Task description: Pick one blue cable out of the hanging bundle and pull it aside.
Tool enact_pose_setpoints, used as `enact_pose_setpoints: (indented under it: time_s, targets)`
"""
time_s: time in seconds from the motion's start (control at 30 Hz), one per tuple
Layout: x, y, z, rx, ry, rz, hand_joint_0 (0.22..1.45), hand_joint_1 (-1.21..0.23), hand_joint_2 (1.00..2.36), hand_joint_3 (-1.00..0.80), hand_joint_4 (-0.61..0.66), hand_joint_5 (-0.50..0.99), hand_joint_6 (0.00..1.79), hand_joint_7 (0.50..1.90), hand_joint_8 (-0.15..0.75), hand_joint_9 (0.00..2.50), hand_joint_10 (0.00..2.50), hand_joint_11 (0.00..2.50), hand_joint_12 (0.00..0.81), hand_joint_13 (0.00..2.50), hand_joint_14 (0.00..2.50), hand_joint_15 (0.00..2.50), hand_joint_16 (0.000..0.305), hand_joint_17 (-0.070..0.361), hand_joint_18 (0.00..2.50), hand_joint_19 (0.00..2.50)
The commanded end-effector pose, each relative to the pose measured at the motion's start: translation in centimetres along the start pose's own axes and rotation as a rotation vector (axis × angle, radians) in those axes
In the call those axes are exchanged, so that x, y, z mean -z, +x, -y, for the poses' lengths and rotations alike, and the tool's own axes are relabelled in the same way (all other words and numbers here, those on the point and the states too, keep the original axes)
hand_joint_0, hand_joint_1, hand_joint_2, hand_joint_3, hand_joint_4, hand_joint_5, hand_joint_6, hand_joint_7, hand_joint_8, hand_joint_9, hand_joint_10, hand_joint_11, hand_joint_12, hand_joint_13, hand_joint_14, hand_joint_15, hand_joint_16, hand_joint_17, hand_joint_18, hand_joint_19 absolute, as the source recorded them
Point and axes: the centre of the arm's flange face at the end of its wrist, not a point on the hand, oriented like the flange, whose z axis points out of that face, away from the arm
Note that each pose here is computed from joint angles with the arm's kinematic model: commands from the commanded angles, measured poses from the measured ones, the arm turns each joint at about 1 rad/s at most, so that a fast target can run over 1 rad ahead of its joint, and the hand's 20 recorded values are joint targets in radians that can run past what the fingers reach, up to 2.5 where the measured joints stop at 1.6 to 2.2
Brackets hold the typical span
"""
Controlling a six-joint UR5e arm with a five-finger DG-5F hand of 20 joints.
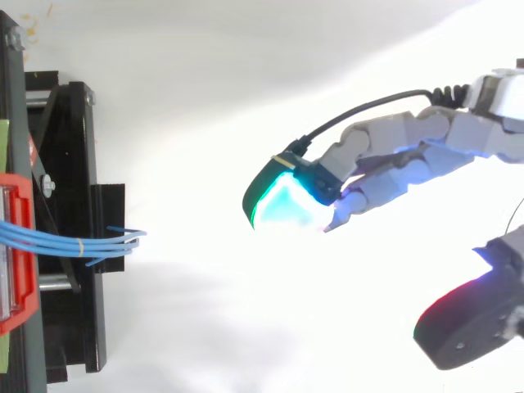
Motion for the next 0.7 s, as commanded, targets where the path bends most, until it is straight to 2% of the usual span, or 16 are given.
enact_pose_setpoints:
  time_s: [0.0,0.07,0.2,0.27,0.43,0.47,0.53,0.57,0.6,0.63,0.67]
  targets:
    - [-1.4,1.4,3.0,0.004,0.029,-0.01,0.55,-0.5,1.0,-0.46,0.25,-0.17,0.5,0.71,0.291,0.72,0.0,0.09,0.345,0.48,0.01,0.15,0.049,0.109,0.33,0.29]
    - [-1.8,1.7,3.4,-0.001,0.021,-0.008,0.55,-0.5,1.0,-0.46,0.25,-0.17,0.5,0.71,0.291,0.72,0.0,0.1,0.345,0.48,0.01,0.15,0.049,0.109,0.34,0.3]
    - [-2.3,1.8,2.9,-0.022,-0.029,0.009,0.55,-0.5,1.0,-0.46,0.25,-0.17,0.5,0.72,0.293,0.73,0.0,0.1,0.346,0.49,0.01,0.16,0.049,0.11,0.34,0.31]
    - [-2.5,1.8,2.8,-0.023,-0.039,0.015,0.55,-0.5,1.0,-0.46,0.25,-0.17,0.5,0.72,0.292,0.73,0.0,0.11,0.345,0.49,0.01,0.16,0.049,0.109,0.34,0.32]
    - [-2.5,1.7,2.8,0.01,-0.044,0.029,0.55,-0.5,1.0,-0.46,0.25,-0.17,0.5,0.72,0.293,0.74,0.0,0.11,0.347,0.5,0.01,0.16,0.048,0.109,0.35,0.31]
    - [-2.6,1.8,2.9,0.017,-0.043,0.03,0.55,-0.5,1.0,-0.46,0.25,-0.17,0.5,0.72,0.294,0.74,0.0,0.12,0.346,0.5,0.01,0.16,0.048,0.109,0.35,0.32]
    - [-3.0,2.3,4.1,0.021,-0.031,0.023,0.55,-0.5,1.0,-0.46,0.25,-0.17,0.5,0.72,0.295,0.75,0.0,0.11,0.348,0.51,0.01,0.17,0.048,0.109,0.36,0.32]
    - [-3.3,2.3,4.6,0.017,-0.028,0.027,0.55,-0.5,1.0,-0.46,0.26,-0.17,0.5,0.72,0.294,0.75,0.01,0.12,0.347,0.51,0.01,0.17,0.048,0.109,0.36,0.32]
    - [-3.7,2.7,5.4,0.012,-0.03,0.027,0.55,-0.5,1.0,-0.46,0.26,-0.17,0.5,0.72,0.294,0.75,0.0,0.12,0.347,0.51,0.01,0.17,0.048,0.109,0.36,0.33]
    - [-3.8,2.8,5.3,0.007,-0.038,0.028,0.55,-0.5,1.0,-0.46,0.25,-0.17,0.5,0.72,0.295,0.75,0.0,0.12,0.349,0.52,0.01,0.17,0.048,0.109,0.36,0.32]
    - [-4.1,3.0,5.0,0.001,-0.063,0.036,0.55,-0.5,1.0,-0.46,0.26,-0.17,0.5,0.72,0.295,0.75,0.0,0.12,0.348,0.52,0.01,0.18,0.048,0.109,0.36,0.32]
